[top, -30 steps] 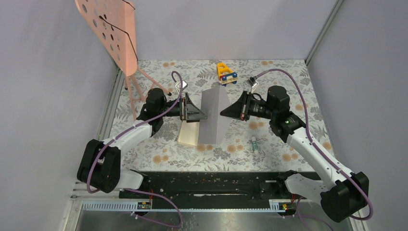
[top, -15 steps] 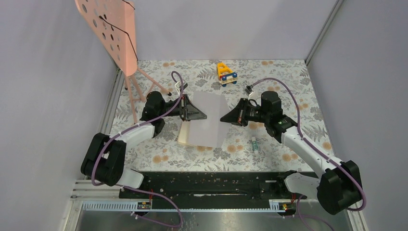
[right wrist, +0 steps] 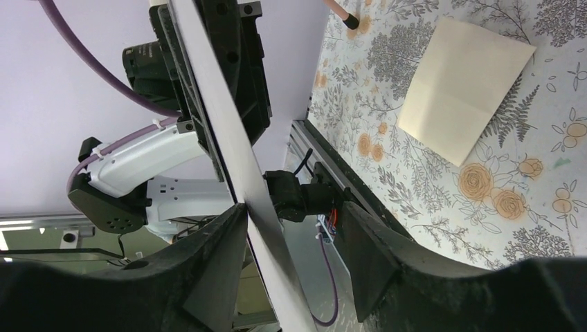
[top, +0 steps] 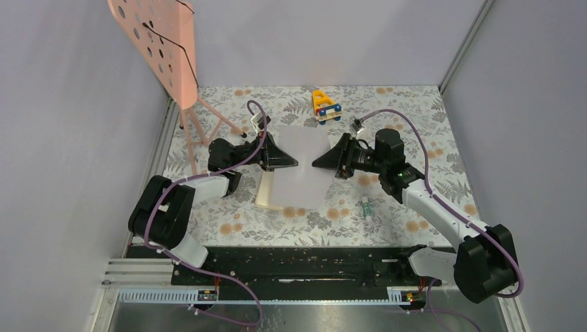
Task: Place the letter into the envelope and seal it
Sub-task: Adjust the envelope.
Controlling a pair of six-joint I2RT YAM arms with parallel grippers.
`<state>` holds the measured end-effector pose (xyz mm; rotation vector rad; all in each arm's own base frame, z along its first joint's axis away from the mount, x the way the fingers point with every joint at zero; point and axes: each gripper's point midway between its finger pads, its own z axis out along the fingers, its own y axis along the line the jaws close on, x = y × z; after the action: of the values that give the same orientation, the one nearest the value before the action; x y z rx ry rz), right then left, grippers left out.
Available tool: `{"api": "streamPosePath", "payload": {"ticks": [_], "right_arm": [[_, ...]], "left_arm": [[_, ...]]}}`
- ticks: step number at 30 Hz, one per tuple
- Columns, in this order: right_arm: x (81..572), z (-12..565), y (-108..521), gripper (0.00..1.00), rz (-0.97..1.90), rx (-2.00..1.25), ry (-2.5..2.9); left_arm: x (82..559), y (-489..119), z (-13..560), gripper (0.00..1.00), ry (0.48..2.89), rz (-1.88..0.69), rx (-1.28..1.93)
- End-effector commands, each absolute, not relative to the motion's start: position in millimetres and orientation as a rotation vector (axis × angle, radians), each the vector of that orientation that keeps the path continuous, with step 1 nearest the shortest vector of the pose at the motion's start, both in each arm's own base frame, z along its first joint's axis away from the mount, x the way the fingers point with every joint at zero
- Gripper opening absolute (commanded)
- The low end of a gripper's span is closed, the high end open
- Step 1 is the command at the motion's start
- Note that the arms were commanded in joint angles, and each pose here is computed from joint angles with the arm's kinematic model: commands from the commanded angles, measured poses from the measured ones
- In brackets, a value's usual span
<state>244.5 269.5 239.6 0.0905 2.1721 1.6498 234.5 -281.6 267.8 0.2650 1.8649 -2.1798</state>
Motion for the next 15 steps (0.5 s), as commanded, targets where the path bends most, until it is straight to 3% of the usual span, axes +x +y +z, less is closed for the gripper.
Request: {"api": "streamPosePath", "payload": {"ticks": [1,15], "right_arm": [[248.2,250.6,272.1,0.59,1.679,0.065,2.118],[253.8,258.8,286.2,0.58,1.663,0.033,2.099]], "left_arm": [[220.6,-275.7,295.3,0.0,1.724,-2.171,0.417],[217.2,-276.4,306.1,0.0,1.698,-2.173,0.447]]}}
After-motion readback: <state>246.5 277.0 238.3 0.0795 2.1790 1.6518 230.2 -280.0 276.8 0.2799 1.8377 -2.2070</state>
